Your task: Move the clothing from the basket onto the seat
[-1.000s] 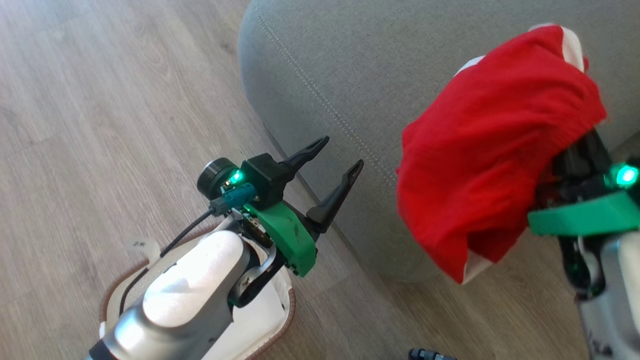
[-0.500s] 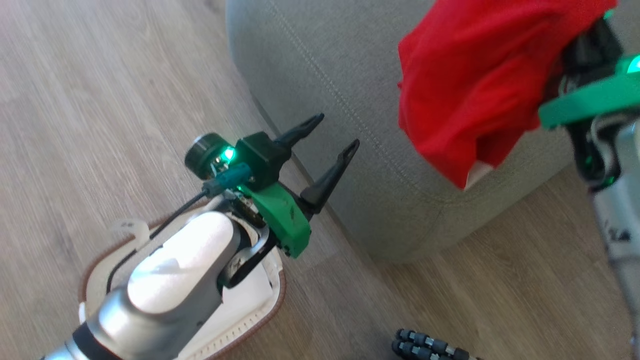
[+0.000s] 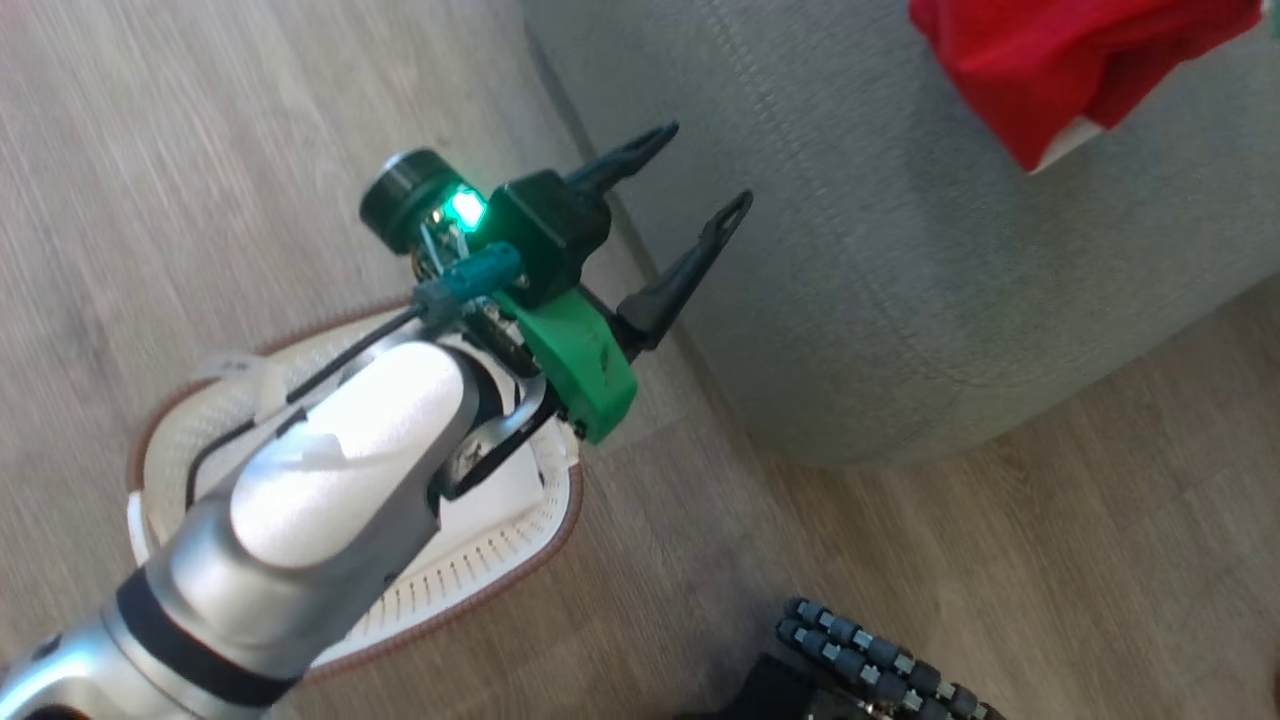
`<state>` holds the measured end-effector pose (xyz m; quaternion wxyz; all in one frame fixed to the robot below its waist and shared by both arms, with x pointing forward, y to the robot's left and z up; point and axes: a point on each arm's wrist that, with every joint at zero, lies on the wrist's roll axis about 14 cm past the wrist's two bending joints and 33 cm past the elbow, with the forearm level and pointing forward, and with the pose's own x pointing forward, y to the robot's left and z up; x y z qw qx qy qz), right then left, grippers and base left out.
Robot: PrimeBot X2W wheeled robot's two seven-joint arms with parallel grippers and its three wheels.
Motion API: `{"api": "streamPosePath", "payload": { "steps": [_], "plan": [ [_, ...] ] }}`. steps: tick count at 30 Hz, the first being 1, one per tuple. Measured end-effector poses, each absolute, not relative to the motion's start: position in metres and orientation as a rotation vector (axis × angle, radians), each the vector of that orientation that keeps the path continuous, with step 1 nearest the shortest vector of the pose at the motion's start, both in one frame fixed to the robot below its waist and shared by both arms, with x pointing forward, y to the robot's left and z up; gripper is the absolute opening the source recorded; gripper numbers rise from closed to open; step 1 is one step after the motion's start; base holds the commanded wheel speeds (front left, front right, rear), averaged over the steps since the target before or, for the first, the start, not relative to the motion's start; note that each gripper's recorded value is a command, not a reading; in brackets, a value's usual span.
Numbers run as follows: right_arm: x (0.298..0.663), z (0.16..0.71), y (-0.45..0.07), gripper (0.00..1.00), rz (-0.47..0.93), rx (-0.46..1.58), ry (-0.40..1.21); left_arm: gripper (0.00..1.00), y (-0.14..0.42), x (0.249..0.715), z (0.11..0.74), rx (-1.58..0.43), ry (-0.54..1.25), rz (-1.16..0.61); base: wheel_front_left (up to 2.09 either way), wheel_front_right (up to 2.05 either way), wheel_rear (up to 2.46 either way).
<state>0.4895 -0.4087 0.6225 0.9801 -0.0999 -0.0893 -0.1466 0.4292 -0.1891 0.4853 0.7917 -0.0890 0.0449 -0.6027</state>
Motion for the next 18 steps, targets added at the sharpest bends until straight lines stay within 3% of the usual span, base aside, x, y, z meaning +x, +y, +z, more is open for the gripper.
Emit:
{"api": "streamPosePath", "payload": {
  "steps": [9,14,18],
  "plan": [
    [0.527,0.585,-0.432,0.0,-0.356,-0.2,-0.118,1.0,-0.176,0.459,0.456,-0.21,0.117,-1.254,0.0,0.0,0.0],
    [0.542,0.535,-0.435,0.0,-0.355,-0.227,0.012,1.0,-0.17,0.465,0.438,-0.218,0.143,-1.244,0.0,0.0,0.0],
    [0.535,0.478,-0.438,0.0,-0.365,-0.206,0.217,1.0,-0.167,0.468,0.432,-0.217,0.152,-1.237,0.0,0.0,0.0]
  ]
}}
